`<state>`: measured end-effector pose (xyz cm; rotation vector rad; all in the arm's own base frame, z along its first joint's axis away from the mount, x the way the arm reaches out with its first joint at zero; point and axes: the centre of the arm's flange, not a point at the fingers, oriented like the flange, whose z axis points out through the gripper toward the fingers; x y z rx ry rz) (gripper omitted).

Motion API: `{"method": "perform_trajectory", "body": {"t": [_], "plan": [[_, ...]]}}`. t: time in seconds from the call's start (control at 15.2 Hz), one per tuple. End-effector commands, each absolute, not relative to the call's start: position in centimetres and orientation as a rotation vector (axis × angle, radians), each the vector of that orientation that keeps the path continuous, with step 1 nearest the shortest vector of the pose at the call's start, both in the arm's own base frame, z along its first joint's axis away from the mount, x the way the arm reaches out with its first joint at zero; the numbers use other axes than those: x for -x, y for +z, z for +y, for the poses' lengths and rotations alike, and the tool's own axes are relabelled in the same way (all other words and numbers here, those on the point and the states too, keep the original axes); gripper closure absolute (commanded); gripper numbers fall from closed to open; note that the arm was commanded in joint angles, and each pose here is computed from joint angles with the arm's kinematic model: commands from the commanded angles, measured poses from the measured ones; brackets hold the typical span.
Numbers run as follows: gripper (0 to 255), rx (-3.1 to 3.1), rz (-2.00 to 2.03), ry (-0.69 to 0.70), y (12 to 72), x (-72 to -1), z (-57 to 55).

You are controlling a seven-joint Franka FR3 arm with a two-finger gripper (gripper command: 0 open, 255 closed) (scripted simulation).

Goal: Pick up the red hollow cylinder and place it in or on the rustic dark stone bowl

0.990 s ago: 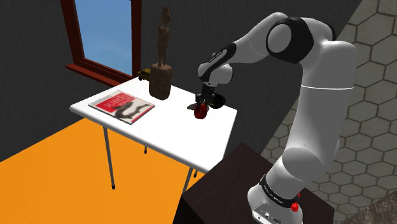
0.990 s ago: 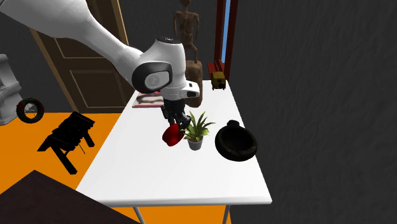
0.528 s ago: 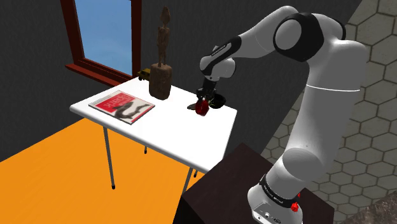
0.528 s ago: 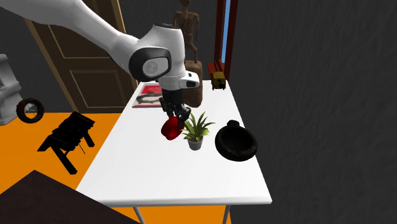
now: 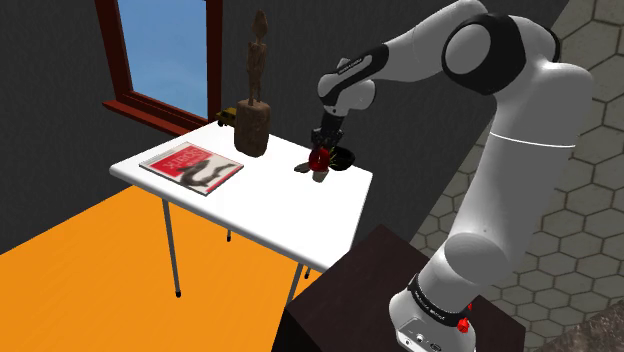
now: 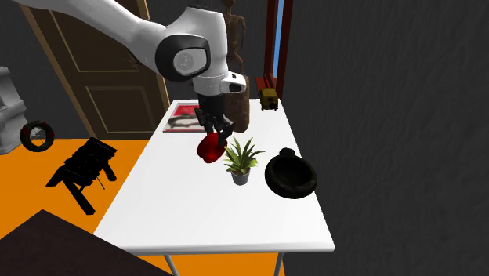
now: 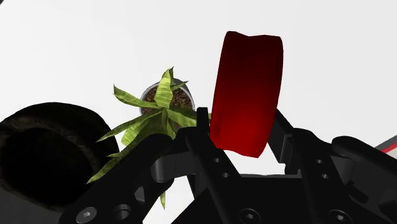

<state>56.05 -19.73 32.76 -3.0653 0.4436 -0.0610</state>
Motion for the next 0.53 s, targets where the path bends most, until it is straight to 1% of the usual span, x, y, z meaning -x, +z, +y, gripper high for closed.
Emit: {"method": "perform_trajectory", "body": {"t": [0.0,0.46], "plan": [[255,3.065,0.444,-0.061,33.9,-55.9,-19.7],[255,3.065,0.444,-0.061,37.6,-55.9,-19.7]]}}
